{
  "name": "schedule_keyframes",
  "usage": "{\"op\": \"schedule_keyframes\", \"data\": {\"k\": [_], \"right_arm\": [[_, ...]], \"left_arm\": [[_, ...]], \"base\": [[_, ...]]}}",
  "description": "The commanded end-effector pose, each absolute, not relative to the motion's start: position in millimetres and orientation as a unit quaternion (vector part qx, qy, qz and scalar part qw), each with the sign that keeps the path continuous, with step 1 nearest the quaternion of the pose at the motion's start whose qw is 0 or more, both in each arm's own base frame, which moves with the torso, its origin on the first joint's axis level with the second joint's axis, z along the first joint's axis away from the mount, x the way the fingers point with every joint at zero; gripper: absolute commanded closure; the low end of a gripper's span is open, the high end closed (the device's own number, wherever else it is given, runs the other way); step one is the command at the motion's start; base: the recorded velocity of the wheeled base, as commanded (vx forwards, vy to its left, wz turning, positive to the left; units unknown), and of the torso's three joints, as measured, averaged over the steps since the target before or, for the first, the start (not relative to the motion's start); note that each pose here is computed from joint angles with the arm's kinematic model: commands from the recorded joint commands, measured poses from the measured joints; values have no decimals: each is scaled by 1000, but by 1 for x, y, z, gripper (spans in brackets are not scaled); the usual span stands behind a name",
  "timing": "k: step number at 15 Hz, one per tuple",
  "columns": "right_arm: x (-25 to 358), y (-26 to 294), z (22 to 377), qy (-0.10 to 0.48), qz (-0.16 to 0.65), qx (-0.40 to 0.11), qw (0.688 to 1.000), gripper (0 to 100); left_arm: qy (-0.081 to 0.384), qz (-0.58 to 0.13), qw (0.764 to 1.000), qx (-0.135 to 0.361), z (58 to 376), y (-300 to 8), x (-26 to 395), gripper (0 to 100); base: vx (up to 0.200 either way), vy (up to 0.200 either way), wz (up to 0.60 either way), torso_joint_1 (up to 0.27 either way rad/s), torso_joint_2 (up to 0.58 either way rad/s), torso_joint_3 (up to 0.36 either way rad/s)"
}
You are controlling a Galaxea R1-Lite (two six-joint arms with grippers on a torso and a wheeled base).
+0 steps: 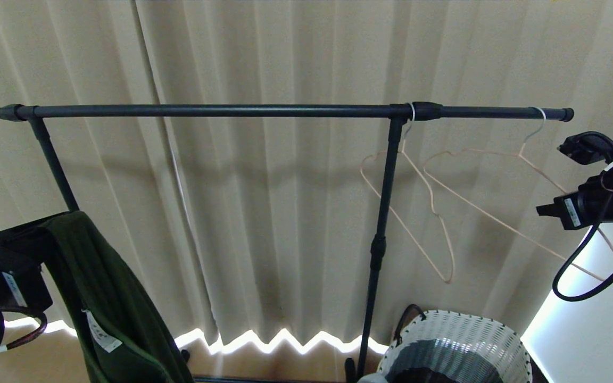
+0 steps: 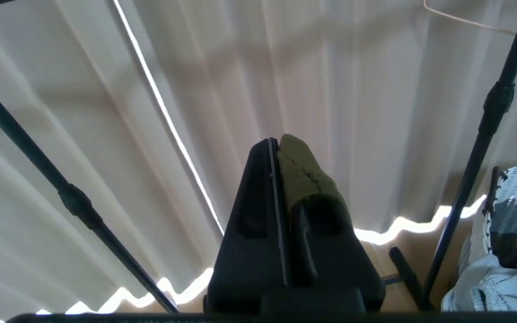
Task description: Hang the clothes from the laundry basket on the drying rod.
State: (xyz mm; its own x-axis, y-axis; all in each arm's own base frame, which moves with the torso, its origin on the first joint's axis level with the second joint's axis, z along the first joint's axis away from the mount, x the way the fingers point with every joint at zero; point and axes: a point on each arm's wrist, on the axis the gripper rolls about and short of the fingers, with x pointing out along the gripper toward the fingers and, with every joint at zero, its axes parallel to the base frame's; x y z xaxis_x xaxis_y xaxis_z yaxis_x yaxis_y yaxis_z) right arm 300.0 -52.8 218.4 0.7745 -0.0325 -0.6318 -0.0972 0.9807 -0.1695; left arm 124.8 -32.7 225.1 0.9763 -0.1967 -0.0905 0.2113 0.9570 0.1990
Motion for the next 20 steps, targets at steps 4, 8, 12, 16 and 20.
{"op": "schedule_keyframes", "data": {"k": [4,8,12,16,20], "right_arm": [[294,-52,223,328,16,-98,939,100],[288,-51,231,312,12,-96,945,100],[278,-49,246,266,-3,-82,960,100],[269,-47,246,237,-9,-86,968,100],[243,-46,248,222,-18,-87,971,100]], "left_arm": [[35,-103,989,105,225,-33,125,100],[41,-103,988,108,221,-32,125,100],[41,-102,988,108,221,-32,125,100],[33,-99,989,107,222,-32,125,100],[37,-98,989,108,219,-31,124,100]], "base": [[0,0,0,0,0,0],[0,0,0,0,0,0],[0,0,0,0,0,0],[0,0,0,0,0,0],[0,0,0,0,0,0]]}}
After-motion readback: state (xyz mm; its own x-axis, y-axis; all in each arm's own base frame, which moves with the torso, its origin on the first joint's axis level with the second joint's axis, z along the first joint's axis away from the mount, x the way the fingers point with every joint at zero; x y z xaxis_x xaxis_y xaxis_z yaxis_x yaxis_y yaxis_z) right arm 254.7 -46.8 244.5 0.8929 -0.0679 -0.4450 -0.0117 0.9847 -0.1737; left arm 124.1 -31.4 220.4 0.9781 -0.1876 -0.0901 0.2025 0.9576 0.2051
